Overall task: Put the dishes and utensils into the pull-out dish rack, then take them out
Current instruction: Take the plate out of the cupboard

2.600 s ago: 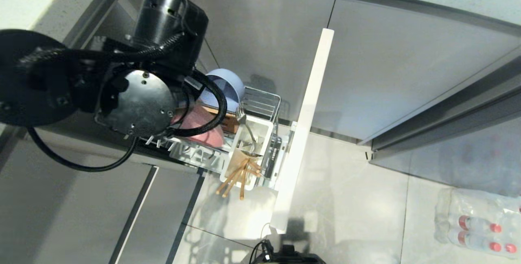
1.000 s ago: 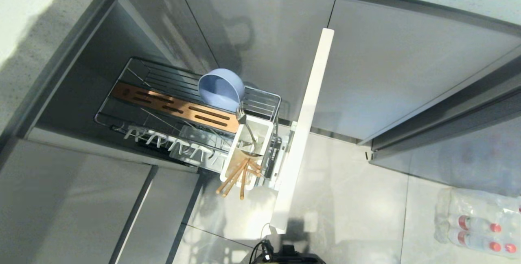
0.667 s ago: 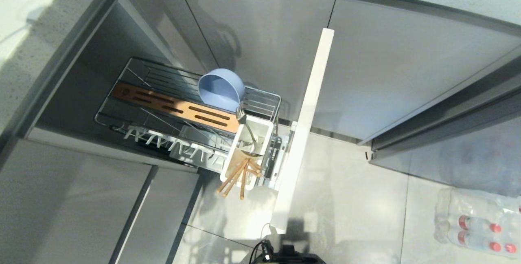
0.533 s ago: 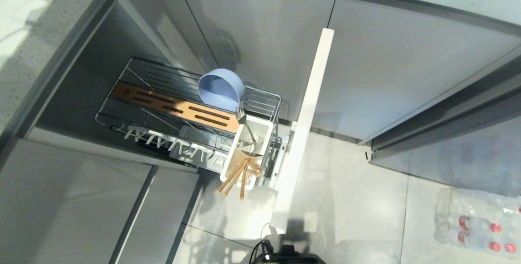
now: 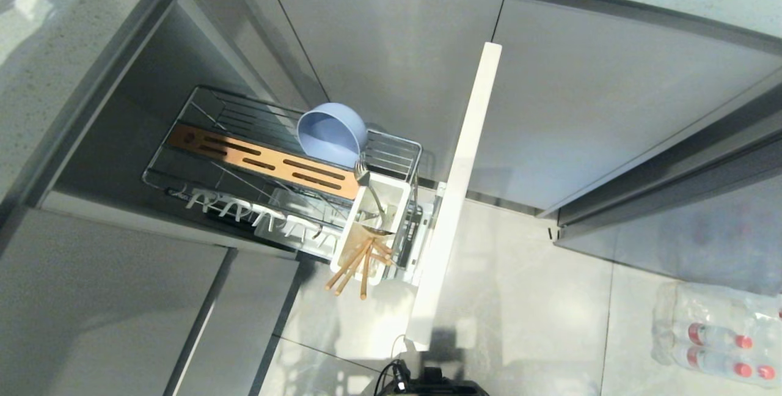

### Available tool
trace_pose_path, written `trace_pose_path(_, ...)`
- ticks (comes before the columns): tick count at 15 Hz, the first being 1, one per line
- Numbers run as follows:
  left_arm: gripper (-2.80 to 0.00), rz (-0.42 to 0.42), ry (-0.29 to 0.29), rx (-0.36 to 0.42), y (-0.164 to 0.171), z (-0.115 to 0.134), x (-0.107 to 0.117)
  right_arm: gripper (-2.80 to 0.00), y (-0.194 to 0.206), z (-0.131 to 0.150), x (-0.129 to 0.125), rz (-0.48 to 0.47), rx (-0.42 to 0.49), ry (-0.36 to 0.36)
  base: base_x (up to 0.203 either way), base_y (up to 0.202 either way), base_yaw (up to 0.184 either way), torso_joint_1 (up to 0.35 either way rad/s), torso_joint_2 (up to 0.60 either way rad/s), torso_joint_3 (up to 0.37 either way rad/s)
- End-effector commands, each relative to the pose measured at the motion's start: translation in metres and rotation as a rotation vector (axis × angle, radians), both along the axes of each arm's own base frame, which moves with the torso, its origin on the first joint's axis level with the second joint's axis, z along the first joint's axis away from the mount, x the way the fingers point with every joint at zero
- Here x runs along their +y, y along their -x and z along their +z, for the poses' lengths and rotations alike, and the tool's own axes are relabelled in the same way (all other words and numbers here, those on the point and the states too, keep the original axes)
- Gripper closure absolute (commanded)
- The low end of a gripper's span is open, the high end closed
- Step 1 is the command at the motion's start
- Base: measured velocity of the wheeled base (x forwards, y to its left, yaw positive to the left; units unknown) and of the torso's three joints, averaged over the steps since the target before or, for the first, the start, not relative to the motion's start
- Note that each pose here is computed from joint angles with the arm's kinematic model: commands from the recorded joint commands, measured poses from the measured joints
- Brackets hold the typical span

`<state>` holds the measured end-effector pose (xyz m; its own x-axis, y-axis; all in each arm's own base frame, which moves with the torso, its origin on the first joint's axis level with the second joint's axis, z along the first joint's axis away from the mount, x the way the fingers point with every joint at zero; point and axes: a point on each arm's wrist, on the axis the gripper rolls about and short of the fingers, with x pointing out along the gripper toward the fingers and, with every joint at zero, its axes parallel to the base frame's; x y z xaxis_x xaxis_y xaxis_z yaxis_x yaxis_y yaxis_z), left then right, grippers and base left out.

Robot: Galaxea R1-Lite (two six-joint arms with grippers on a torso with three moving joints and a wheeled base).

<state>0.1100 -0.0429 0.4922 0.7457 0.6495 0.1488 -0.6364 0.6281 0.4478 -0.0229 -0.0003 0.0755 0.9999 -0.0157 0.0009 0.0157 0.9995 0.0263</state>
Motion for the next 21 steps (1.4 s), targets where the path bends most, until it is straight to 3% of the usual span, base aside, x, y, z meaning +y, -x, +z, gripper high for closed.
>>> trace_pose_path(1, 0.00, 0.089, -0.021, 0.062, 0.007, -0.008, 0.016, 0.00, 0.000, 0.000, 0.000, -0.002, 0.001, 0.000, 0.000, 0.000, 0.000, 0.000, 0.00, 0.000)
trace_pose_path(2, 0.00, 0.094, -0.024, 0.084, 0.007, -0.013, 0.021, 0.00, 0.000, 0.000, 0.000, -0.001, 0.001, 0.000, 0.000, 0.000, 0.000, 0.000, 0.00, 0.000)
trace_pose_path(5, 0.00, 0.073, -0.021, 0.251, 0.004, -0.041, 0.037, 0.00, 0.000, 0.000, 0.000, 0.000, 0.001, 0.000, 0.000, 0.000, 0.000, 0.000, 0.00, 0.000)
trace_pose_path(8, 0.00, 0.074, 0.116, 0.375, 0.013, -0.068, 0.049, 0.00, 0.000, 0.000, 0.000, 0.000, 0.001, -0.001, 0.000, 0.000, 0.000, 0.000, 0.00, 0.000)
trace_pose_path(10, 0.00, 0.091, 0.203, 0.374, 0.018, -0.076, 0.051, 0.00, 0.000, 0.000, 0.000, 0.000, 0.001, -0.001, 0.000, 0.000, 0.000, 0.000, 0.00, 0.000)
trace_pose_path(11, 0.00, 0.111, 0.219, 0.381, 0.019, -0.078, 0.052, 0.00, 0.000, 0.000, 0.000, -0.001, 0.001, 0.000, 0.000, 0.000, 0.000, 0.000, 0.00, 0.000)
trace_pose_path(15, 0.00, 0.130, 0.211, 0.457, 0.027, -0.085, 0.053, 0.00, 0.000, 0.000, 0.000, 0.000, 0.001, 0.000, 0.000, 0.000, 0.000, 0.000, 0.00, 0.000)
trace_pose_path(21, 0.00, 0.136, 0.208, 0.511, 0.023, -0.089, 0.053, 0.00, 0.000, 0.000, 0.000, 0.000, 0.001, 0.000, 0.000, 0.000, 0.000, 0.000, 0.00, 0.000)
